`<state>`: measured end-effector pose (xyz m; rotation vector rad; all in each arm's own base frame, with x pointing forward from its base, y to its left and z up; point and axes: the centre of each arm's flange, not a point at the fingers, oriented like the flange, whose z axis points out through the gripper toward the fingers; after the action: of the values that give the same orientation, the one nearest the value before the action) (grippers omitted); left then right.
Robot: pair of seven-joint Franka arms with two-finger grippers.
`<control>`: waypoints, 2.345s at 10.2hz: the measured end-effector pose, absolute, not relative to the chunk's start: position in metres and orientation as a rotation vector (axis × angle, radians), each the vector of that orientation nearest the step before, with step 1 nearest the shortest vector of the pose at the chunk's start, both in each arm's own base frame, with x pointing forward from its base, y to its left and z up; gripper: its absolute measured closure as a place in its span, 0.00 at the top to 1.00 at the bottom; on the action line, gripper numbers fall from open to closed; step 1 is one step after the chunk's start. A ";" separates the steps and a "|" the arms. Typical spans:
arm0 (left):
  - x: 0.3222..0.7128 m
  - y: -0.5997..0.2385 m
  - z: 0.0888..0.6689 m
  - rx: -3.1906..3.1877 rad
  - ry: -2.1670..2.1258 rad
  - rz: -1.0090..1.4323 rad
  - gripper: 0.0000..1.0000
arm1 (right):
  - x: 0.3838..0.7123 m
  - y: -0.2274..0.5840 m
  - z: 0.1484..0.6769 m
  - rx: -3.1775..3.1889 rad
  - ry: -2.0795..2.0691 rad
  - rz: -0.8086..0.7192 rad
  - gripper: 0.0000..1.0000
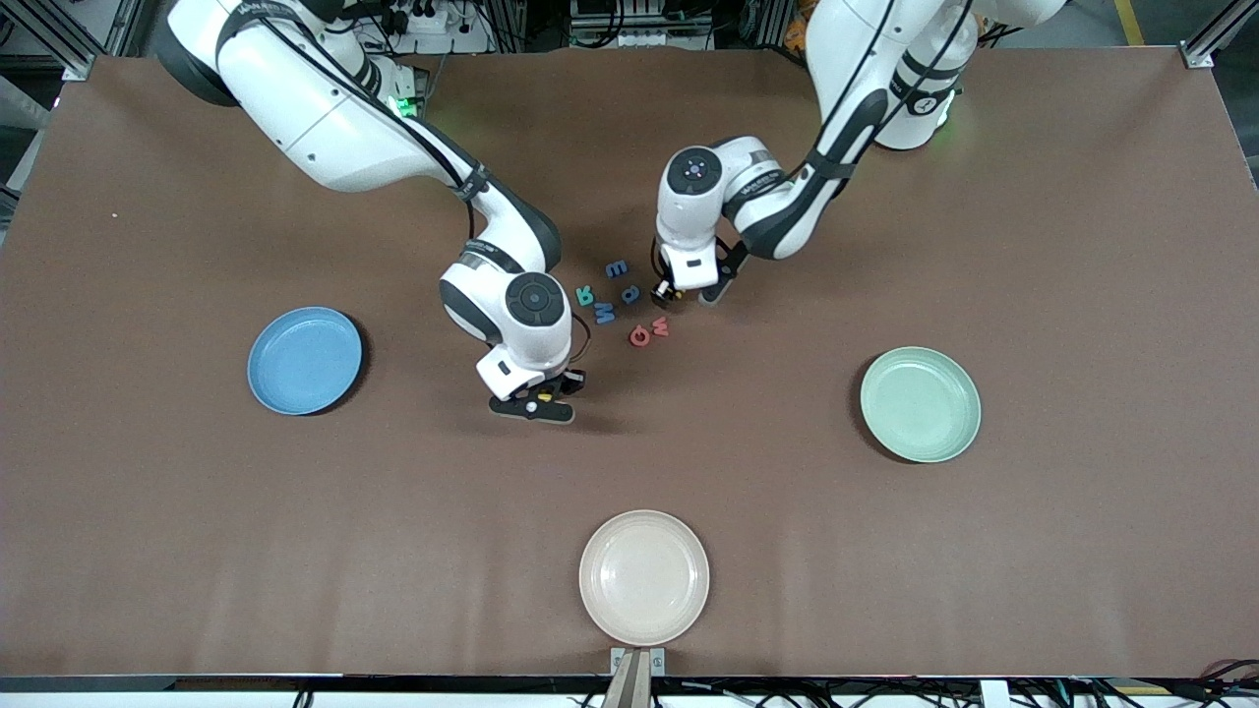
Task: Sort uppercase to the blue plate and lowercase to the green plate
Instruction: 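Grasp the yellow H with the right gripper while the left gripper lifts, then release the h on the green plate with the left gripper, then release the yellow H on the blue plate with the right gripper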
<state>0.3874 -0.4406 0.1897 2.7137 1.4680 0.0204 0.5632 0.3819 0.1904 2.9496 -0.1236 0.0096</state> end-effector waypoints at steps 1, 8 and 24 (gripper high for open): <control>0.409 -0.426 0.207 2.680 1.502 0.051 0.33 | 0.564 0.376 0.198 2.907 -0.073 -0.035 0.35; 0.558 -0.158 0.245 2.672 1.756 0.095 0.33 | 0.556 0.311 0.249 2.716 0.185 -0.196 0.35; 0.566 -0.088 0.219 2.765 1.649 -0.005 1.00 | 0.556 0.053 0.248 2.790 0.669 -0.333 0.35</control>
<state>0.5664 -0.0876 0.2188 2.7652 1.6489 -0.0047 0.5559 0.0531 0.2479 2.7899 0.6686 -0.3327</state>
